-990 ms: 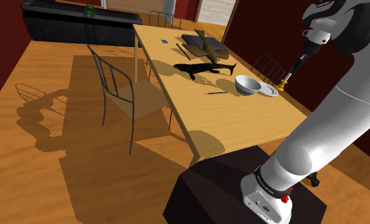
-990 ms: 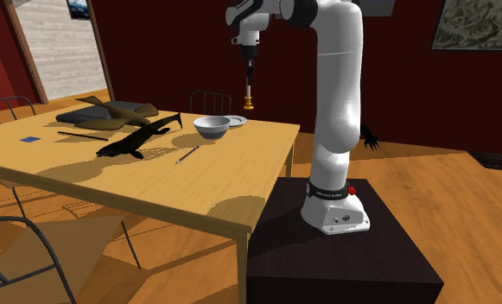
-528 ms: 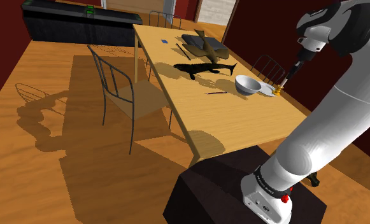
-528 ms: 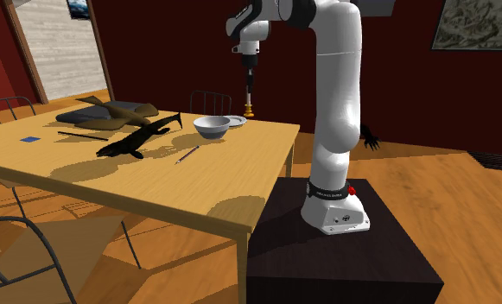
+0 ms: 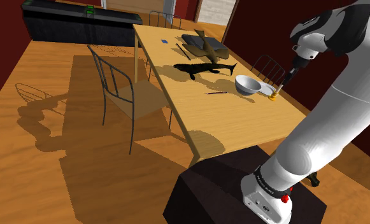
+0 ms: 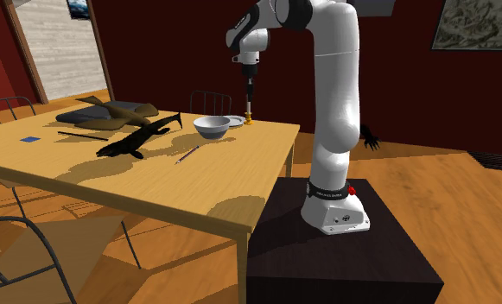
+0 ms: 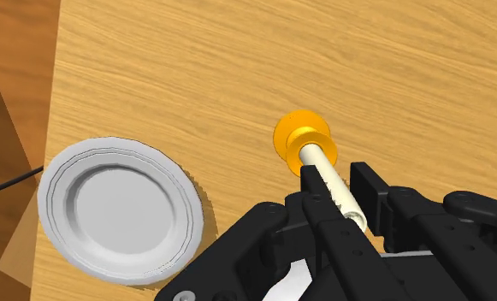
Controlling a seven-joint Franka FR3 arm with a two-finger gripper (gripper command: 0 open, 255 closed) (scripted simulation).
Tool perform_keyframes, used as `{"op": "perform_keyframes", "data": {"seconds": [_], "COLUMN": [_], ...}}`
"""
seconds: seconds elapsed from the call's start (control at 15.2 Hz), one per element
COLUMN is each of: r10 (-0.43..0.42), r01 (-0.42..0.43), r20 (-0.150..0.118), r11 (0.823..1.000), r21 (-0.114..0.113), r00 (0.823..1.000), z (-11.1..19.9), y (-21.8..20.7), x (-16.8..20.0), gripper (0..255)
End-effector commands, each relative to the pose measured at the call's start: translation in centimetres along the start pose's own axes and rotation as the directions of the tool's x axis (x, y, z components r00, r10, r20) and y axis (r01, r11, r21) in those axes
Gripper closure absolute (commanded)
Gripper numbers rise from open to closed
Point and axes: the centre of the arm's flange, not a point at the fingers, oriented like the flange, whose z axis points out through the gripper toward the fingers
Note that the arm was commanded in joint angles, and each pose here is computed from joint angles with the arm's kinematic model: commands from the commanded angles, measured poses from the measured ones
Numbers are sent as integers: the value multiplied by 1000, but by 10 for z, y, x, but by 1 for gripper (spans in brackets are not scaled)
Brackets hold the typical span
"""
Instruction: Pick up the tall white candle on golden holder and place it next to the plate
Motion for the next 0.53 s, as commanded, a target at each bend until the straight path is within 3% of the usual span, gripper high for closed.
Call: {"op": "perform_keyframes", "data": {"seconds": [0.0, 0.46], "r10": [0, 0], "r01": [0, 0], "r20": [0, 0], "r11": [1000, 1000], "r21": [0, 0], "r00": [1000, 1000], "z": [11, 48], "y": [1, 1], "x": [0, 0], "gripper": [255, 255]}}
